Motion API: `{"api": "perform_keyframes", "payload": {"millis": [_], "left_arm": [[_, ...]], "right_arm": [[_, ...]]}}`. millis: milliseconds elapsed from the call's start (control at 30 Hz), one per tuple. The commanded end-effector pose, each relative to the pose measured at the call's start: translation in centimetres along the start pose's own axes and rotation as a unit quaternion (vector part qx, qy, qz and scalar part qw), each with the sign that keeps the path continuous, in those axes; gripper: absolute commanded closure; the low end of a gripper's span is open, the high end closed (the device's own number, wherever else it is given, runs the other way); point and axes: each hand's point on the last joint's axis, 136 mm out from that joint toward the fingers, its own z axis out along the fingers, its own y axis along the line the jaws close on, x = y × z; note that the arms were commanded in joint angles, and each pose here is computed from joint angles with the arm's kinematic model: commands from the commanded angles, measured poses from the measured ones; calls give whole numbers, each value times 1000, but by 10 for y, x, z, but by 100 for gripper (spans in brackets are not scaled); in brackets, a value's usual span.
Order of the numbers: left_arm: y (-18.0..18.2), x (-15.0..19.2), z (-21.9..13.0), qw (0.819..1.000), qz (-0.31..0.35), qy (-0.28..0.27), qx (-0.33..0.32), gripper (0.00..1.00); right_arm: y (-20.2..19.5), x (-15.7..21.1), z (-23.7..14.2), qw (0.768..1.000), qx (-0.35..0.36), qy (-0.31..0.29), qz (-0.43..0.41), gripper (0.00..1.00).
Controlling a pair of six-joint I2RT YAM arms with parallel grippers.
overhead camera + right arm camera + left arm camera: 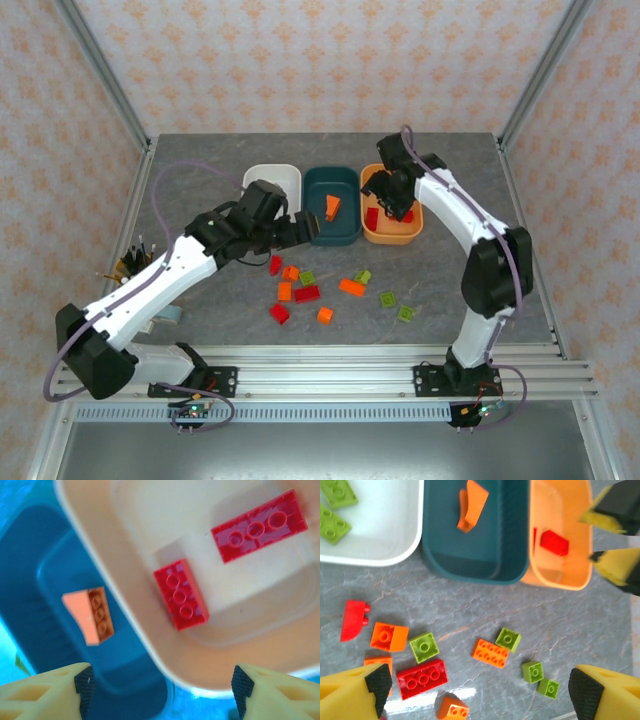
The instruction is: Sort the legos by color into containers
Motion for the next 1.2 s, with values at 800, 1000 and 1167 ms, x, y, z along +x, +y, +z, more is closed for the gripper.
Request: {"api": "perform_keyframes", "payload": {"millis": [800, 1000, 1167], "left_arm": [[64, 90, 127, 961, -115, 160, -195, 45], [68, 90, 139, 960, -108, 160, -205, 47], [69, 91, 149, 959, -102, 163, -211, 48]], "right_arm": [[-43, 151, -60, 961, -139, -19, -240, 25], [-47, 153, -59, 962, -142, -16, -234, 25], [-46, 153, -62, 961, -146, -18, -232, 25]]}}
